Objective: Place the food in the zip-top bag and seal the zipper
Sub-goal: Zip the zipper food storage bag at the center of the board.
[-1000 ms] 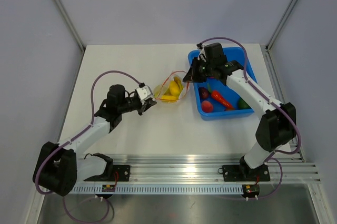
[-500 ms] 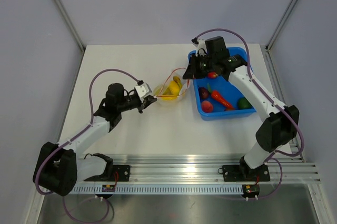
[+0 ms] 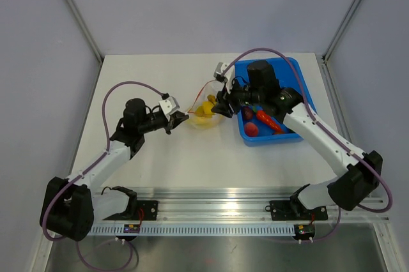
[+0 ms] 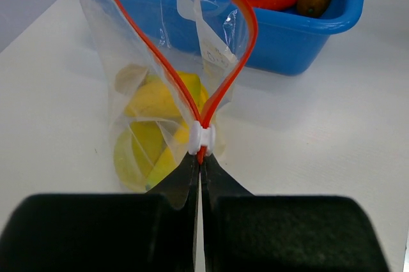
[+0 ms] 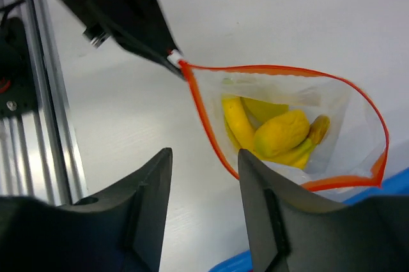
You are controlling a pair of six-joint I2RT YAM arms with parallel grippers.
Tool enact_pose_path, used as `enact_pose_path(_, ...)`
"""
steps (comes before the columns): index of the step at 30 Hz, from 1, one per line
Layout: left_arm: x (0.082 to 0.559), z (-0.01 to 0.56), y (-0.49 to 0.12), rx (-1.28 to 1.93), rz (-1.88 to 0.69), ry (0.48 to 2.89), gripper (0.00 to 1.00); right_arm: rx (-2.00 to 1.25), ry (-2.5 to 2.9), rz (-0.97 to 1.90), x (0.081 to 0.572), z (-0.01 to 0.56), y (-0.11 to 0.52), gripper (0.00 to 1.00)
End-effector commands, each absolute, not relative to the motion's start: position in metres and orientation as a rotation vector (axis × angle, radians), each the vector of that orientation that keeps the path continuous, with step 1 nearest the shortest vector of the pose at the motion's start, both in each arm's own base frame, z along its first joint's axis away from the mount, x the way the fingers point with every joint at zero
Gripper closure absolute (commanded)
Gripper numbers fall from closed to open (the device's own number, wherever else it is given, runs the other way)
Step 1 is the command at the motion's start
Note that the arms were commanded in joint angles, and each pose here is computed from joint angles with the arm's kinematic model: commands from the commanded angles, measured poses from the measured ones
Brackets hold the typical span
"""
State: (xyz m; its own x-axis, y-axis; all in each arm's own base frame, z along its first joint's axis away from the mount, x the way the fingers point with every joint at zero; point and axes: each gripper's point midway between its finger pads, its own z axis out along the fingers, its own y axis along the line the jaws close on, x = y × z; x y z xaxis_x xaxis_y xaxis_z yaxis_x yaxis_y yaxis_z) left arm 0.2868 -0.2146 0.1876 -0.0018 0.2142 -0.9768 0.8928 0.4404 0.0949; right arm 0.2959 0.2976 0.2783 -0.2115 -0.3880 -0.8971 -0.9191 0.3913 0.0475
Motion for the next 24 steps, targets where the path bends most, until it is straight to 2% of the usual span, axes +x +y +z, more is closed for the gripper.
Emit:
enact_pose_path(1, 0.292, 0.238, -0.219, 1.027, -0.725, 1.35, 1.0, -1.339, 1.263, 0.688, 0.284, 0.325, 0.315, 0.45)
enact_pose_path(11, 0.293, 0.24, -0.216, 1.023, -0.757, 1.355, 1.0, -1.564, 1.145, 0.707, 0.29, 0.318, 0.351, 0.44)
enact_pose_path(24, 0.296, 0.24, -0.212, 1.025, -0.763, 1.364, 1.0, -1.717, 1.165, 0.774, 0.288, 0.272, 0.389, 0.41)
